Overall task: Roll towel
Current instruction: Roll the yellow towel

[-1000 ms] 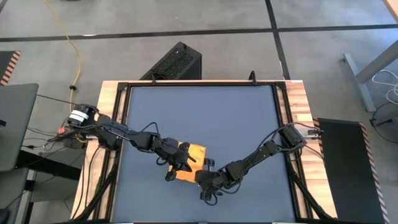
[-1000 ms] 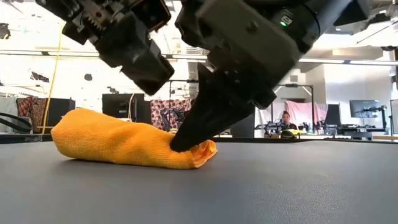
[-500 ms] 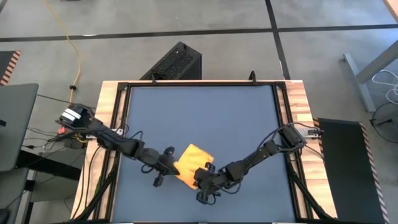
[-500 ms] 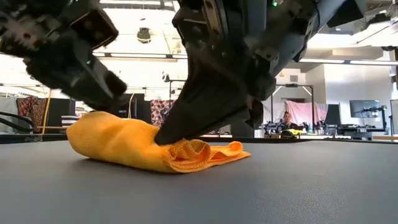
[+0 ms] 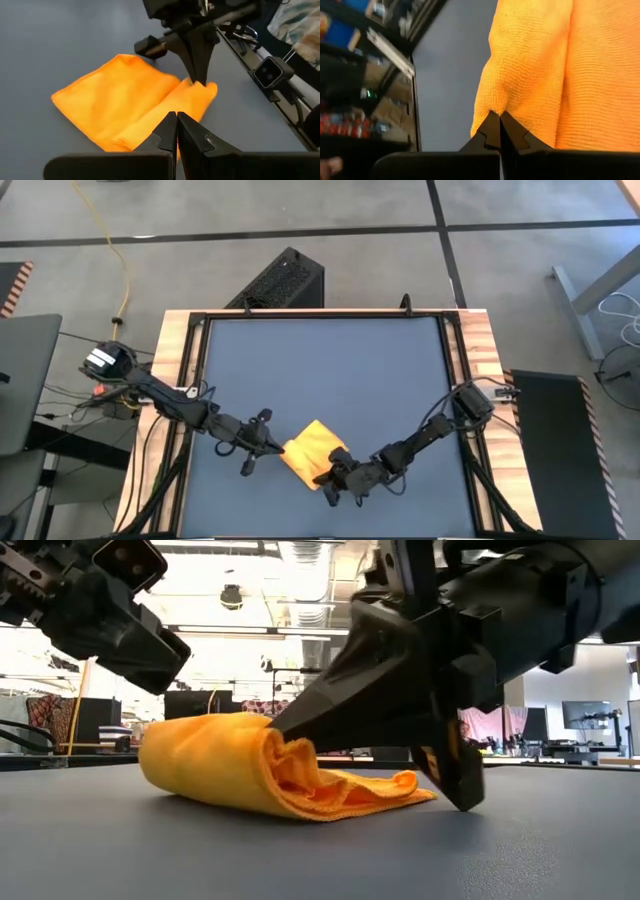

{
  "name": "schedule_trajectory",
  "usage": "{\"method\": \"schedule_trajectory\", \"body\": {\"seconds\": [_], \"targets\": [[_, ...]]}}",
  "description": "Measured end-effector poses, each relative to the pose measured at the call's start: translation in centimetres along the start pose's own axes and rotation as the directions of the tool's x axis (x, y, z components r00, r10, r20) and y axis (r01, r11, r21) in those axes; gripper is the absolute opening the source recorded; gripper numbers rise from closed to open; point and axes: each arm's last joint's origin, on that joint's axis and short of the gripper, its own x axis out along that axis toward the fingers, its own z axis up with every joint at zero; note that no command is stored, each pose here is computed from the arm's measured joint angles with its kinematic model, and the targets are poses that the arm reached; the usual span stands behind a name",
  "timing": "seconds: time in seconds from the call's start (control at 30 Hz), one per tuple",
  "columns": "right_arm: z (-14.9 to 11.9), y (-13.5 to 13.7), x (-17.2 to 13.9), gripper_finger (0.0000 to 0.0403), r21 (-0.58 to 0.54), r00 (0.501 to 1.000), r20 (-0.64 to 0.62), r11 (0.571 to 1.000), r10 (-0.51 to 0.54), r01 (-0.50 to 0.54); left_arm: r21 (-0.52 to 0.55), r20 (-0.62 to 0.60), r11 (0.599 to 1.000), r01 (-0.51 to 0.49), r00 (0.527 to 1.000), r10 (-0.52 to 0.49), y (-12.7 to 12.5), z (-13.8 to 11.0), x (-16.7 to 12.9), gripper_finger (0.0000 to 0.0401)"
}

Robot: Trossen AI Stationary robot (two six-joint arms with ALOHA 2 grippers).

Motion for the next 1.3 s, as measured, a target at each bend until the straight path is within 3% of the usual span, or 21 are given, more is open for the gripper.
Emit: {"method": "schedule_trajectory", "body": {"seconds": [0.3,0.53,0.77,0.83,1.03,1.17,1.3], "targets": [[-1.0,-0.3,-0.6,0.0011,0.138,0.998,0.041,0.990,-0.042,0.036,0.056,-0.018,0.998,0.016,1.000,-0.015,0.0,-0.3,0.2,0.0000],[-1.1,-0.9,-0.6,0.0011,0.292,0.994,0.040,0.952,-0.105,0.089,0.114,-0.010,0.993,0.017,1.000,-0.016,0.0,-0.2,0.2,0.0000],[-1.5,-1.1,-0.8,0.0011,0.328,0.991,0.031,0.938,-0.130,0.113,0.191,-0.010,0.980,-0.047,0.999,0.050,-0.1,0.5,0.5,0.0000],[-1.7,-1.2,-0.9,0.0011,0.341,0.988,0.041,0.932,-0.146,0.124,0.217,-0.015,0.973,-0.072,0.997,0.078,0.0,0.7,1.1,0.0000],[-2.1,-1.4,-1.1,0.0011,0.390,0.981,0.056,0.909,-0.184,0.148,0.251,-0.108,0.968,-0.010,0.993,0.038,0.3,0.5,4.7,0.0000],[-2.2,-1.5,-1.2,0.0011,0.421,0.979,0.063,0.894,-0.196,0.152,0.281,-0.096,0.959,-0.019,0.994,0.047,0.3,1.7,6.7,0.0000],[-2.2,-1.6,-1.2,0.0011,0.456,0.976,0.074,0.877,-0.206,0.151,0.327,-0.183,0.945,-0.025,0.979,0.089,1.0,2.1,7.9,0.0000]]}}
